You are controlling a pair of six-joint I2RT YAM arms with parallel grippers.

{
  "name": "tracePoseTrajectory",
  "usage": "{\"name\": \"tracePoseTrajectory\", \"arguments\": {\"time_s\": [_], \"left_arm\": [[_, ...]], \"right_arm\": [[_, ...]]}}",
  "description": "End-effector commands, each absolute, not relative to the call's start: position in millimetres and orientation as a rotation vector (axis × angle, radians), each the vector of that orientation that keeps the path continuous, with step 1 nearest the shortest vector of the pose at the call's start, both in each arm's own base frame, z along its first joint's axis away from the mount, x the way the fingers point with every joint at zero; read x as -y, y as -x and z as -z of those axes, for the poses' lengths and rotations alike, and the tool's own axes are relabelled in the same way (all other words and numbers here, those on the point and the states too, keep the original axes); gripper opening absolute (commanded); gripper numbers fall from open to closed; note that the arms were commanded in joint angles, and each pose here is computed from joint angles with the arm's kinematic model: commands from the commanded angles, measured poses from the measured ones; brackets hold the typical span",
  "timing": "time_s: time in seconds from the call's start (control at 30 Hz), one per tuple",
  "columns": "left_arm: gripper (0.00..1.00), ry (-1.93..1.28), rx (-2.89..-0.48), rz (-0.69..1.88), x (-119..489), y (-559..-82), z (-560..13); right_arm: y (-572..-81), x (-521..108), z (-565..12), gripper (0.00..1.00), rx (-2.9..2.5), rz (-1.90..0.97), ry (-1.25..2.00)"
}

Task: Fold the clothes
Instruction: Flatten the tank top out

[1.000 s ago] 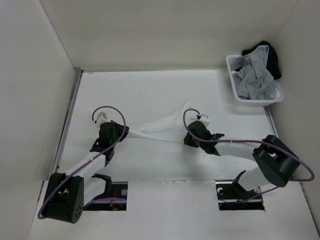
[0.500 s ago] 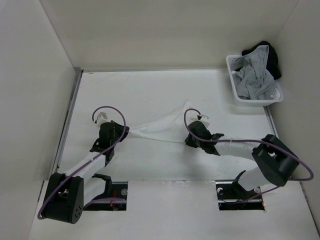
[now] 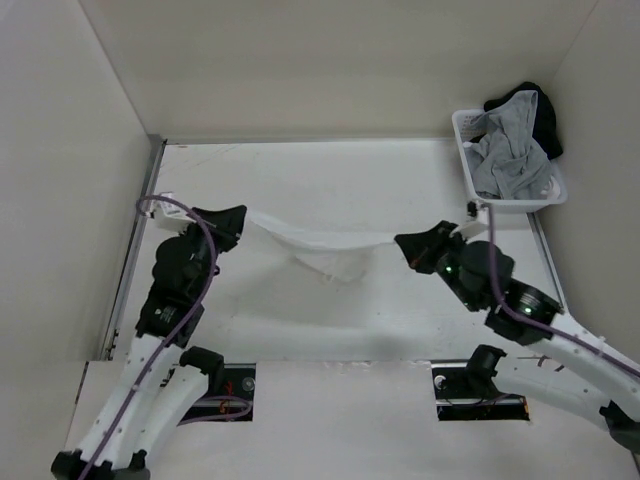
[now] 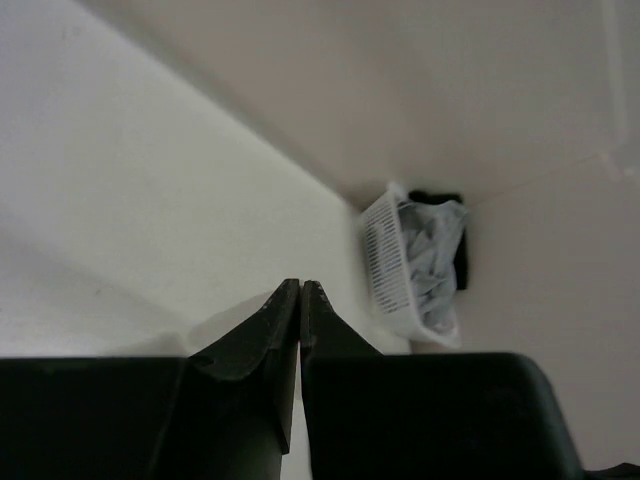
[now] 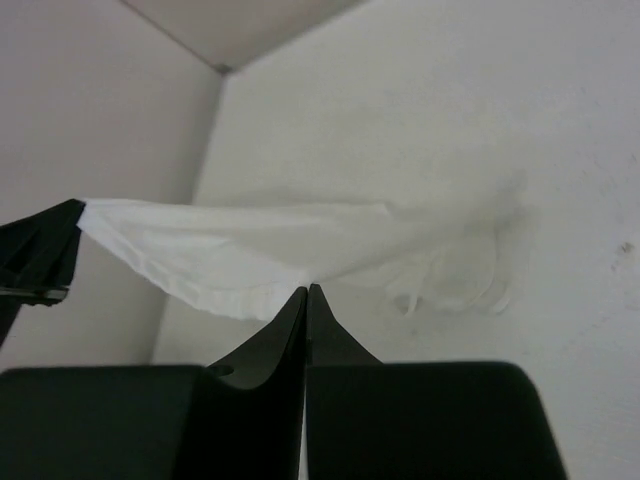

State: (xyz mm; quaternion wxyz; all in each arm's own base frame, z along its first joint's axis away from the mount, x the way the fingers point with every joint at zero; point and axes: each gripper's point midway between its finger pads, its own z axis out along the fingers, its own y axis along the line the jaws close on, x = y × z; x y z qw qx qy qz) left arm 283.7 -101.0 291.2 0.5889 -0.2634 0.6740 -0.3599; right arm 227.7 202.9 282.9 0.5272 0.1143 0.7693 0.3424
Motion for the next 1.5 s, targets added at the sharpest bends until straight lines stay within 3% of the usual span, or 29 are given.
{"name": "tracePoseTrajectory", "arguments": {"time_s": [0.0, 0.17, 0.3, 0.5, 0.63, 0.83, 1.1, 1.3, 1.47], "left_arm": [[0.0, 0.588, -1.476, 0.774, 82, -259, -347], [0.0, 0.549, -1.374, 0.762, 73, -241, -400], [0.0, 0.56, -1.364, 0.736, 71, -243, -405], [0.0, 0.625, -1.539, 0.643, 87, -292, -326], [0.0, 0.674, -1.577, 0.608, 89, -346, -303], [0.0, 0.675, -1.525, 0.718, 101, -419, -354], [0.01, 0.618, -1.376, 0.764, 84, -414, -433], [0.01, 0.615, -1.432, 0.762, 97, -401, -394], [0.01, 0.637, -1.577, 0.737, 104, -371, -298]], "right_arm": [[-208, -166, -322, 0.01, -1.79, -0.693, -0.246], [-185, -153, -392, 0.01, -1.683, -0.713, -0.189], [-186, -166, -412, 0.02, -1.653, -0.715, -0.122], [-258, -196, -350, 0.01, -1.74, -0.702, -0.119], [-317, -200, -329, 0.02, -1.758, -0.707, -0.174], [-394, -210, -375, 0.02, -1.715, -0.701, -0.17], [-397, -202, -454, 0.03, -1.602, -0.73, -0.133], [-386, -197, -399, 0.03, -1.693, -0.7, -0.152], [-354, -195, -302, 0.03, -1.836, -0.674, -0.184]]}}
